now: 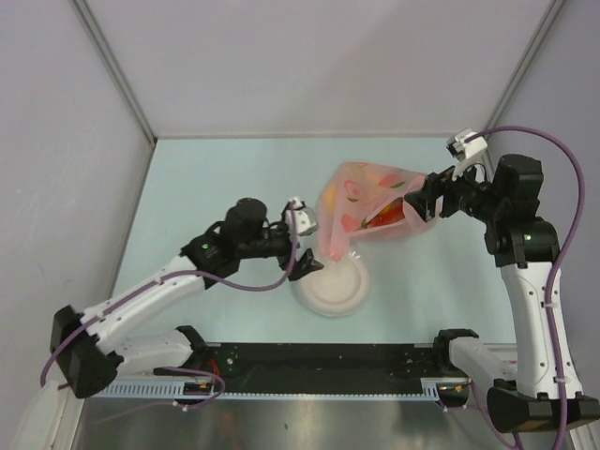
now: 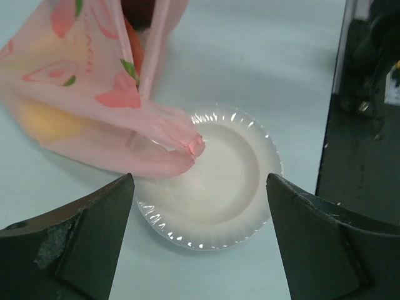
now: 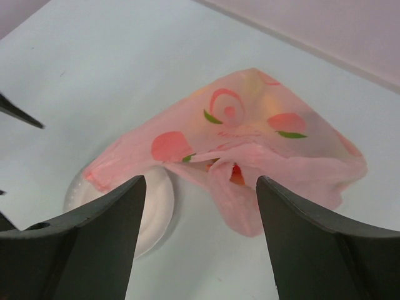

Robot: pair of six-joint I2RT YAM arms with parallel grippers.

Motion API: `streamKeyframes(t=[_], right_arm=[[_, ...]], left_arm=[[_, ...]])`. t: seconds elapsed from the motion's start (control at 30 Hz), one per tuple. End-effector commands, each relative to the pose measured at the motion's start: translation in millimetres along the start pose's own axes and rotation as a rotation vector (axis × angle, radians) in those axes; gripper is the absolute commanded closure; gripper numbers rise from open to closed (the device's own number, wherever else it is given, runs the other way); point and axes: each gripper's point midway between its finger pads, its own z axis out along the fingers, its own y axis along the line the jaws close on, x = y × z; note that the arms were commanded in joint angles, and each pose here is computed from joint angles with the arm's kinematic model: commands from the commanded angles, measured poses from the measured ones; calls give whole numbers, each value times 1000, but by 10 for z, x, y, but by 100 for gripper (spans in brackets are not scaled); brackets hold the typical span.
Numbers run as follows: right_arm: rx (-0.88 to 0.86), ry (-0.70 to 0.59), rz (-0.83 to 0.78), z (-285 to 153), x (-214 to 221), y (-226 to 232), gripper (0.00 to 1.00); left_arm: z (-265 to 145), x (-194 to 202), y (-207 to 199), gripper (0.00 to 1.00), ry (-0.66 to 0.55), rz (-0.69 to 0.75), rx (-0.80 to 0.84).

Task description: Take the fake fruits out of the plastic bag

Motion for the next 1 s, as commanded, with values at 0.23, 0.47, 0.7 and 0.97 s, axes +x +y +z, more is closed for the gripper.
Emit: streamKeyframes(t=[0.23,0.47,0.7,0.97], right_arm=[[167,196,55,342,664,-128,23],[364,220,98,346,927,-410,59],[504,340,201,-43,1458,-894,100],[315,400,159,-271,1635,-743,59]], left_arm=[[906,346,362,12,228,194,-115],[1129,3,539,69,217,156,-167],[760,-248,838,100,155,-184,-224],[767,-454,663,100,36,-350,-39]])
